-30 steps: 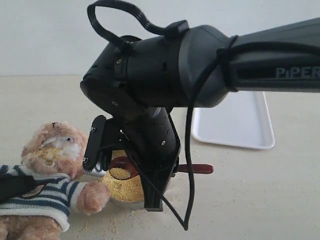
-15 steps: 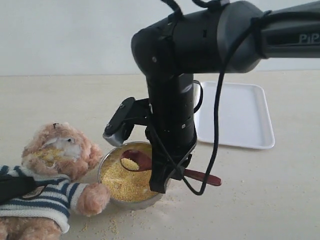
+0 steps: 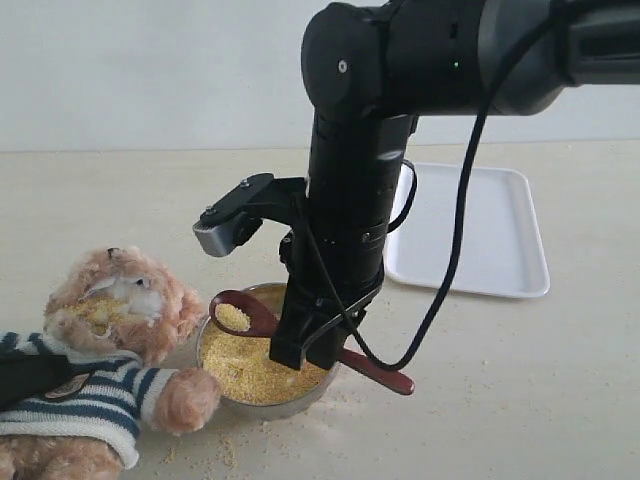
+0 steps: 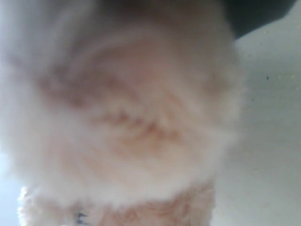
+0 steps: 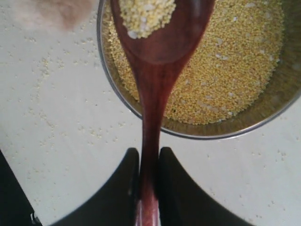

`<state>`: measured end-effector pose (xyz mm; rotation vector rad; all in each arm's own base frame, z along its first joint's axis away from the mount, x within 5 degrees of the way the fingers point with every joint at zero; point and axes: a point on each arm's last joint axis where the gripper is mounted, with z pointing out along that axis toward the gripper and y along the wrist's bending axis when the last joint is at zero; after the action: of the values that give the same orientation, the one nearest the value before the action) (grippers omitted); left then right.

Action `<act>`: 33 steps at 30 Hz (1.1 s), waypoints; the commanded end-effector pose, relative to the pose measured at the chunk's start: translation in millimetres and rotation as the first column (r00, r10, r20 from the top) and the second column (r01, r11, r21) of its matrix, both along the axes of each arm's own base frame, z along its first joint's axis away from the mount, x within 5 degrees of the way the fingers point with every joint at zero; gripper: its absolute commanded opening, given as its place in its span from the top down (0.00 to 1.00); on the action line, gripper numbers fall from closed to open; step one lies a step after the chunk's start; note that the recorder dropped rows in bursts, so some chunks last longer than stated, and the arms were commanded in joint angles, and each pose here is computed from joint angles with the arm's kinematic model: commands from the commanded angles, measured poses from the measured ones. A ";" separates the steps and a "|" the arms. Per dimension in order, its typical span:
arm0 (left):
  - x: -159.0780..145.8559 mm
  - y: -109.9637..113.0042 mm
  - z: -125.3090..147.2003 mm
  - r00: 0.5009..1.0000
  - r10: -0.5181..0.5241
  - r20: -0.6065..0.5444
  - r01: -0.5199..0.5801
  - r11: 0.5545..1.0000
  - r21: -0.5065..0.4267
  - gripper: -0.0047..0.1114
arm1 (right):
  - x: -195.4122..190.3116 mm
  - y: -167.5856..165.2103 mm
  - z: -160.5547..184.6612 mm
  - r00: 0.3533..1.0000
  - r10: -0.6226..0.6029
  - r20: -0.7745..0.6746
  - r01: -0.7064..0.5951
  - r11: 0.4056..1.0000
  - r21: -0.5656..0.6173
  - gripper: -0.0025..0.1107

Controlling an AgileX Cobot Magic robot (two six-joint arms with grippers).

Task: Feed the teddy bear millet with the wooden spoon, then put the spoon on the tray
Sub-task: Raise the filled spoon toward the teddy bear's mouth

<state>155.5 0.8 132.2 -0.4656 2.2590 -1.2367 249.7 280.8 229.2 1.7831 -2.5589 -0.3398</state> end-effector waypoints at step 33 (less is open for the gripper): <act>-18.4 -13.5 -1.9 0.980 -0.028 -0.199 -0.009 0.983 -0.182 0.92 | -11.9 -7.6 58.8 0.952 -0.302 -0.049 0.306 0.942 0.138 0.98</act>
<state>139.5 -11.1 130.6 -0.6451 2.3240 -1.4433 236.7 272.2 280.0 1.4029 -2.8325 -0.5491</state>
